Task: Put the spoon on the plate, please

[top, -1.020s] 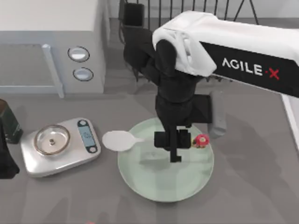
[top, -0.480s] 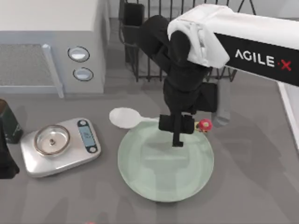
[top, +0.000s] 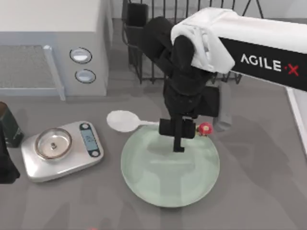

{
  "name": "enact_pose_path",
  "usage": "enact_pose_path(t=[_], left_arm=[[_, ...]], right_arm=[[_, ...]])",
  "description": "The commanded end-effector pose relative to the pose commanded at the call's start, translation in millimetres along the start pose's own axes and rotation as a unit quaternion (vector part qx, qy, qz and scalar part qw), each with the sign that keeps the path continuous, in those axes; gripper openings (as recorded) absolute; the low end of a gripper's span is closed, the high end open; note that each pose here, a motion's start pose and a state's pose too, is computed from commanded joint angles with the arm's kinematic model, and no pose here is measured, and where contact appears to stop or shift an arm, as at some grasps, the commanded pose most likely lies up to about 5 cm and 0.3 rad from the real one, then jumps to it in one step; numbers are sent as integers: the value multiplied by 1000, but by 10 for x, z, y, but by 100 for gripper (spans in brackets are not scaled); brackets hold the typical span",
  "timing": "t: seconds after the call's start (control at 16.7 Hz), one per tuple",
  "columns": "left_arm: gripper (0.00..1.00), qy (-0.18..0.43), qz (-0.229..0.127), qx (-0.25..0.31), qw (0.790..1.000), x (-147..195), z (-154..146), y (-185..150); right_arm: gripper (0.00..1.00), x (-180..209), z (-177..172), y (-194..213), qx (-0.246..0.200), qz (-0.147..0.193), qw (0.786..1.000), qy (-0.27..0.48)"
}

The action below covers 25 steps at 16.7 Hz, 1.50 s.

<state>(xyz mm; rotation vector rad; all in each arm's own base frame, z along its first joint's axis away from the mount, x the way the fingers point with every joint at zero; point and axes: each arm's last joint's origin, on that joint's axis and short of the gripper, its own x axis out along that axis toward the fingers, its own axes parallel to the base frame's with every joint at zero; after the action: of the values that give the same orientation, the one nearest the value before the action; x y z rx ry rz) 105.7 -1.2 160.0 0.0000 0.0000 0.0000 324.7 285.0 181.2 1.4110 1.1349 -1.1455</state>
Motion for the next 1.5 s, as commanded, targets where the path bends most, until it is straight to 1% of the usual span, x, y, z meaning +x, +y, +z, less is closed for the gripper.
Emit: enact_pose_path(t=[0.3, 0.6, 0.9, 1.5], left_arm=[[100, 0, 0, 0, 1000, 0, 0, 0], [100, 0, 0, 0, 1000, 0, 0, 0], [100, 0, 0, 0, 1000, 0, 0, 0], [100, 0, 0, 0, 1000, 0, 0, 0]], right_arm=[[0, 140, -81, -153, -26, -29, 999, -8], [0, 438, -68, -289, -38, -68, 996, -41], [0, 438, -68, -289, -38, -68, 996, -41], [75, 438, -68, -289, -38, -68, 996, -41]])
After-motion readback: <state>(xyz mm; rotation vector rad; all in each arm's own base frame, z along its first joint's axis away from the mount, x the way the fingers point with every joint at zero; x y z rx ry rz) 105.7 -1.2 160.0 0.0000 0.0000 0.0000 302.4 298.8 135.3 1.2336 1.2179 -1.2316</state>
